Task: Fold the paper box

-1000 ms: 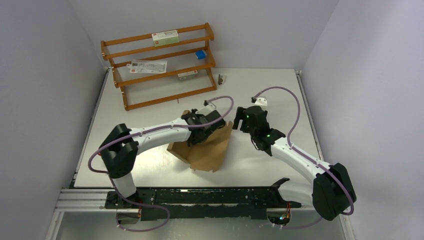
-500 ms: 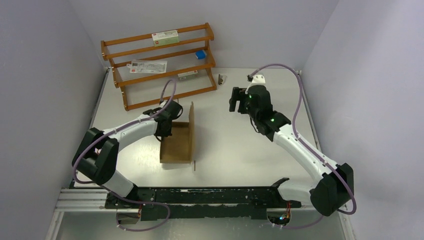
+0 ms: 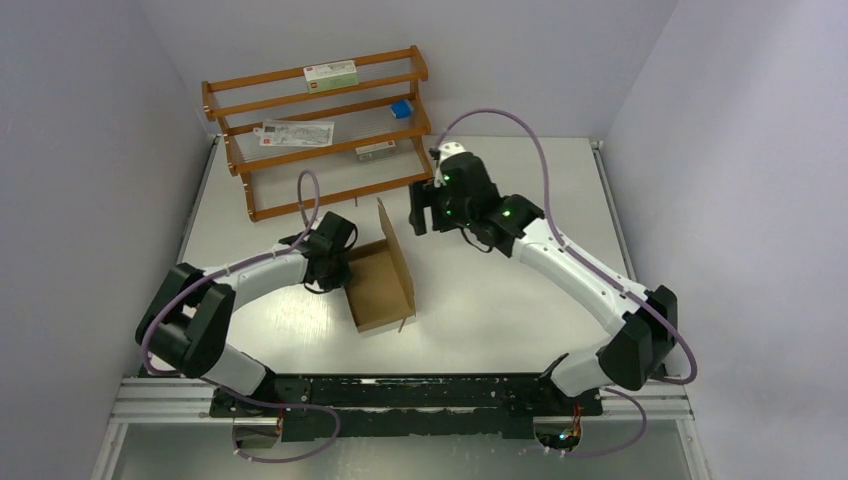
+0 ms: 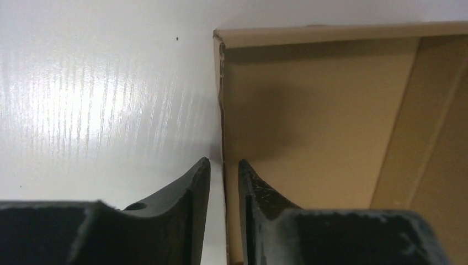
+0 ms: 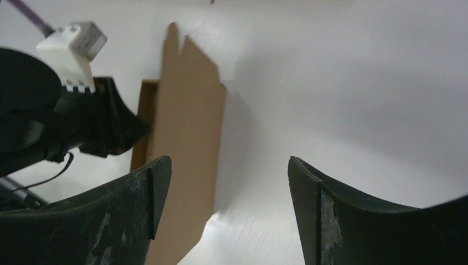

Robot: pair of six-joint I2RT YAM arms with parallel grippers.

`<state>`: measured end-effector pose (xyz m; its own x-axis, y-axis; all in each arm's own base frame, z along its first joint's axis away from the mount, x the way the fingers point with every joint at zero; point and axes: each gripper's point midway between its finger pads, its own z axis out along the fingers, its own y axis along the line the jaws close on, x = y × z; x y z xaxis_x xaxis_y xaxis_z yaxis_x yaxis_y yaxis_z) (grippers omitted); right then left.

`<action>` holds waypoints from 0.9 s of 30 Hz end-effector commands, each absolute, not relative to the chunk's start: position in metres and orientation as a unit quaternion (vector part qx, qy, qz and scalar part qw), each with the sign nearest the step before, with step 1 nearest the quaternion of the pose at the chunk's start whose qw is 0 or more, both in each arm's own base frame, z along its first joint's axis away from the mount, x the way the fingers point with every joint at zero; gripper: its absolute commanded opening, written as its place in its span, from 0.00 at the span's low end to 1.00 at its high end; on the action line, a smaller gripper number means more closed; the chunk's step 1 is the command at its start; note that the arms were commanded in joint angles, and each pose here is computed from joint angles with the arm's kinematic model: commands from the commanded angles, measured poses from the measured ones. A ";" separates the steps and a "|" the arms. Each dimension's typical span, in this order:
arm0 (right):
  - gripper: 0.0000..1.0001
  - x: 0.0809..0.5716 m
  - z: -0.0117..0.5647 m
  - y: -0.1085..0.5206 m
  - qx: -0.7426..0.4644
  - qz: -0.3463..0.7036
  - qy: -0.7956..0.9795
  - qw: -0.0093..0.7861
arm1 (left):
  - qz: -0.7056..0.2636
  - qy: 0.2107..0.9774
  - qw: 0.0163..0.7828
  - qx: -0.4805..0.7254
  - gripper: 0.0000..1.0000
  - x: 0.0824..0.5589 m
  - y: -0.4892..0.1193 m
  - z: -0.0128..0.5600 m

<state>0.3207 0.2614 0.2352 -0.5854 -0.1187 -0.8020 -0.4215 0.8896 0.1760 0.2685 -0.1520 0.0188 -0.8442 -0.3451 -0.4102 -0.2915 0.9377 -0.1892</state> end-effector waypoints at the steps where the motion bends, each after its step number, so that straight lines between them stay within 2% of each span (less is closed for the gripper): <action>1: 0.80 0.301 0.229 0.278 -0.181 0.158 0.886 0.396 | -0.094 0.939 0.266 -0.197 0.35 0.281 -0.156 0.052; 11: 0.73 0.290 0.219 0.312 -0.237 0.117 0.885 0.383 | -0.064 0.919 0.373 -0.112 0.63 0.298 -0.125 0.117; 15: 0.70 0.282 0.220 0.325 -0.251 0.112 0.887 0.372 | -0.055 0.909 0.401 -0.104 0.88 0.300 -0.106 0.124; 16: 0.68 0.280 0.221 0.326 -0.254 0.109 0.886 0.372 | -0.057 0.908 0.402 -0.106 0.91 0.302 -0.102 0.125; 27: 0.50 0.268 0.191 0.334 -0.285 0.067 0.898 0.328 | -0.130 0.901 0.411 -0.048 0.93 0.314 -0.105 0.130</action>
<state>0.2702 0.3379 0.2001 -0.6118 -0.4240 -0.6677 -0.5559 0.8310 -0.0183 0.3064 -0.0916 0.1172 -0.6797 -0.2539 -0.6881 -0.1169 0.9637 -0.2401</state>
